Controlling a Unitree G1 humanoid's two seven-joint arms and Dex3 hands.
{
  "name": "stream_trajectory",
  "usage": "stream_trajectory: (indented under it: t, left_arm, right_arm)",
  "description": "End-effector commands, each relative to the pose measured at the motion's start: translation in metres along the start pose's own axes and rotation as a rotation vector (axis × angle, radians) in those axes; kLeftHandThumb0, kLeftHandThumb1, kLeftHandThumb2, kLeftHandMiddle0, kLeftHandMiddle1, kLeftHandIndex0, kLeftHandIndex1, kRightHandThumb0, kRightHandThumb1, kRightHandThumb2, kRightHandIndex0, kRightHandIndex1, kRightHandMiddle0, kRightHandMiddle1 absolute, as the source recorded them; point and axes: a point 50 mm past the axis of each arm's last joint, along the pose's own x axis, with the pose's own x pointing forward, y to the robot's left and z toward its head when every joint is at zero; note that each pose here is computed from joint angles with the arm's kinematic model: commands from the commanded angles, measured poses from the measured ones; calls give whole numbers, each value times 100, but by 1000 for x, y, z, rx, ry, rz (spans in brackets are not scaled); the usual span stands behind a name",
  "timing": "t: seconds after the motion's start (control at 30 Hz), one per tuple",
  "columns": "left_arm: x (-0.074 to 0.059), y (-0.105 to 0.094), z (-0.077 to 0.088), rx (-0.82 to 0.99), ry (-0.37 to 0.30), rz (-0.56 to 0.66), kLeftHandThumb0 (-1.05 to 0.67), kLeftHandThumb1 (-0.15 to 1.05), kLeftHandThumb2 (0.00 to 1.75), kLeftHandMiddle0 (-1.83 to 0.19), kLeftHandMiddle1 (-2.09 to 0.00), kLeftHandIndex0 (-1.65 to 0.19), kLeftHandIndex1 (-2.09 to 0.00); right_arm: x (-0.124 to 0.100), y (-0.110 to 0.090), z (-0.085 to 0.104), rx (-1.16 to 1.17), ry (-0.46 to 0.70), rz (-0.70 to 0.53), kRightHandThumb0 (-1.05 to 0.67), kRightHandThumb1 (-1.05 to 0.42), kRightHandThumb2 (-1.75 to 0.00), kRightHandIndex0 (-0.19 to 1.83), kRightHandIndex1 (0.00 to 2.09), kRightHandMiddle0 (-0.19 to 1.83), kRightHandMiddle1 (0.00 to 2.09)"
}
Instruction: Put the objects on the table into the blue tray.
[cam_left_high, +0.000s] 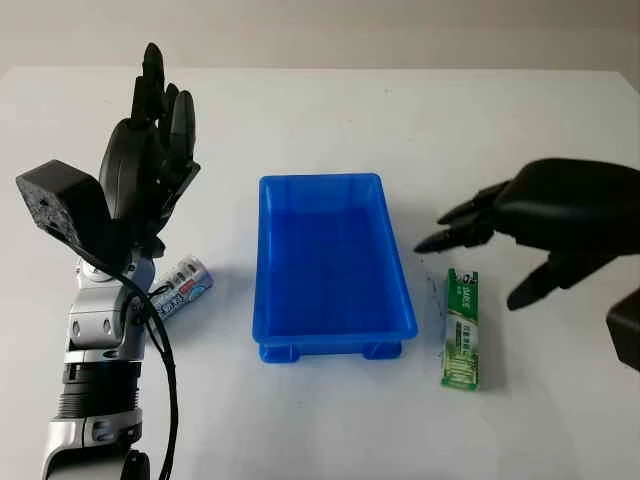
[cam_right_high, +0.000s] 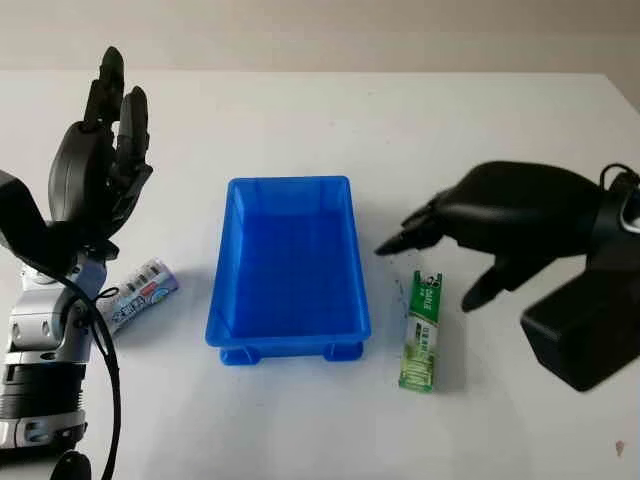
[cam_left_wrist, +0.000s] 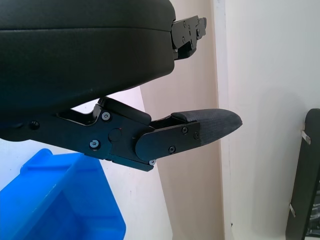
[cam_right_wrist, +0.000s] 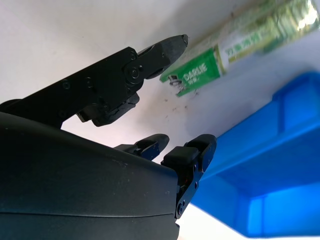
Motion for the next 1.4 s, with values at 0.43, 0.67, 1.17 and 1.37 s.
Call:
stream_trajectory:
  t: [0.43, 0.67, 1.17, 1.37]
  left_arm:
    - [2, 4, 8, 13, -21, -6, -72, 105, 59, 19, 0, 19, 0]
    - [2, 3, 8, 21, -21, -11, -71, 105, 60, 19, 0, 19, 0]
    - [1, 6, 6, 2, -22, -15, -73, 105, 58, 19, 0, 19, 0]
    - [1, 7, 6, -9, -21, -15, -72, 105, 57, 19, 0, 19, 0]
  right_arm:
    - [1, 30, 13, -2, -50, 26, -29, -83, -6, 52, 12, 54, 8]
    - [8, 53, 18, 32, -123, -66, -24, -94, -6, 25, 84, 20, 98]
    - [15, 86, 13, -167, -198, -103, -40, -103, -9, 41, 199, 26, 190]
    - [16, 77, -13, -267, -77, -173, -47, -105, -24, 92, 209, 65, 209]
